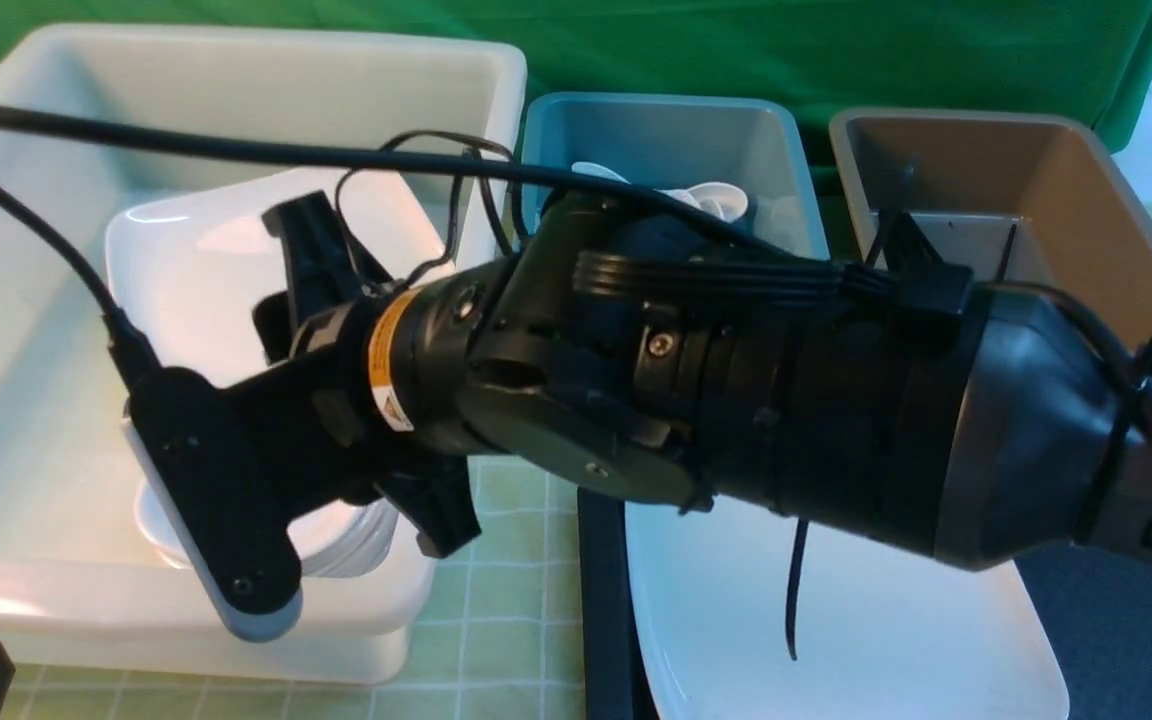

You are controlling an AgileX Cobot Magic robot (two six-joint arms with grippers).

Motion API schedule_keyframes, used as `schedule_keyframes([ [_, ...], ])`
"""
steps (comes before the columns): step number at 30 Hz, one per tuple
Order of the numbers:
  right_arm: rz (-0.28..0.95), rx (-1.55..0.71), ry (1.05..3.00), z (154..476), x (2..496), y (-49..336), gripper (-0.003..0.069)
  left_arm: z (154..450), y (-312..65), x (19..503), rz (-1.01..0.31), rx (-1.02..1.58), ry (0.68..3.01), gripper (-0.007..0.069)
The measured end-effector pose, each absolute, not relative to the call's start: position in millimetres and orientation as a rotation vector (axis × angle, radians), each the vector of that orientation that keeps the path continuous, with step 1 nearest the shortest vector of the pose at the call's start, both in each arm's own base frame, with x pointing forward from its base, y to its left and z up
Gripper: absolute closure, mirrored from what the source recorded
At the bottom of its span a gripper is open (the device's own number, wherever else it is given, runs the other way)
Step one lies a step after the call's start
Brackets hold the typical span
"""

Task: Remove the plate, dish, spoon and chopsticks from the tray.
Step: Use the left arm to grab a plate from the dinner plate

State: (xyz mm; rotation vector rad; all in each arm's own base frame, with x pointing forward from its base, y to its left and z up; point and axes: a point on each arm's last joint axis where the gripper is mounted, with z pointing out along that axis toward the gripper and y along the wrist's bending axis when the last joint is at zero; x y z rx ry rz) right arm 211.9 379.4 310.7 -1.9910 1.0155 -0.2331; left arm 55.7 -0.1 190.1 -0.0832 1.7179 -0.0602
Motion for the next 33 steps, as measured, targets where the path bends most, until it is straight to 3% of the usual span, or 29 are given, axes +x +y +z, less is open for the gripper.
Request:
schedule_keyframes([
  [2, -0.22, -1.986, 1.091, 313.2, 210.5, 374.1, 0.0379, 190.1, -0.1, 55.7, -0.06, -0.083, 1.718, 0.0396],
  [5, -0.184, -1.923, 1.289, 333.1, 205.8, 357.5, 0.0546, 190.1, -0.1, 55.7, -0.06, -0.083, 1.718, 0.0396],
  [9, -0.148, -1.774, 1.557, 373.5, 194.2, 323.5, 0.064, 190.1, -0.1, 55.7, -0.06, -0.083, 1.718, 0.0396],
  [12, -0.165, -1.6, 1.783, 410.6, 178.3, 277.1, 0.065, 190.9, -1.0, 55.9, -0.129, -0.143, 1.707, 0.0396],
  [17, -0.036, -1.313, 1.92, 449.0, 148.8, 214.6, 0.0651, 197.1, -6.0, 56.4, -0.617, -0.573, 1.578, 0.0396],
  [20, 0.048, -1.175, 1.951, 459.3, 128.1, 174.6, 0.0651, 200.4, -6.6, 56.5, -0.805, -0.739, 1.494, 0.0396],
  [23, 0.121, -1.057, 1.988, 458.4, 110.8, 141.3, 0.0648, 202.5, -6.2, 56.6, -0.911, -0.838, 1.431, 0.0396],
  [26, 0.226, -0.883, 2.053, 448.4, 91.6, 104.4, 0.0644, 206.1, -10.2, 55.7, -1.142, -1.012, 1.367, 0.0419],
  [29, 0.296, -0.768, 2.084, 437.8, 78.3, 78.6, 0.0641, 236.7, -20.0, 47.8, -1.27, -0.933, 1.382, 0.0477],
  [32, 0.346, -0.701, 2.079, 426.7, 64.9, 52.4, 0.0635, 287.0, -29.4, 33.0, -1.269, -0.7, 1.411, 0.058],
  [33, 0.346, -0.7, 2.081, 425.0, 64.3, 51.4, 0.0634, 289.4, -30.9, 33.2, -1.269, -0.686, 1.434, 0.0586],
])
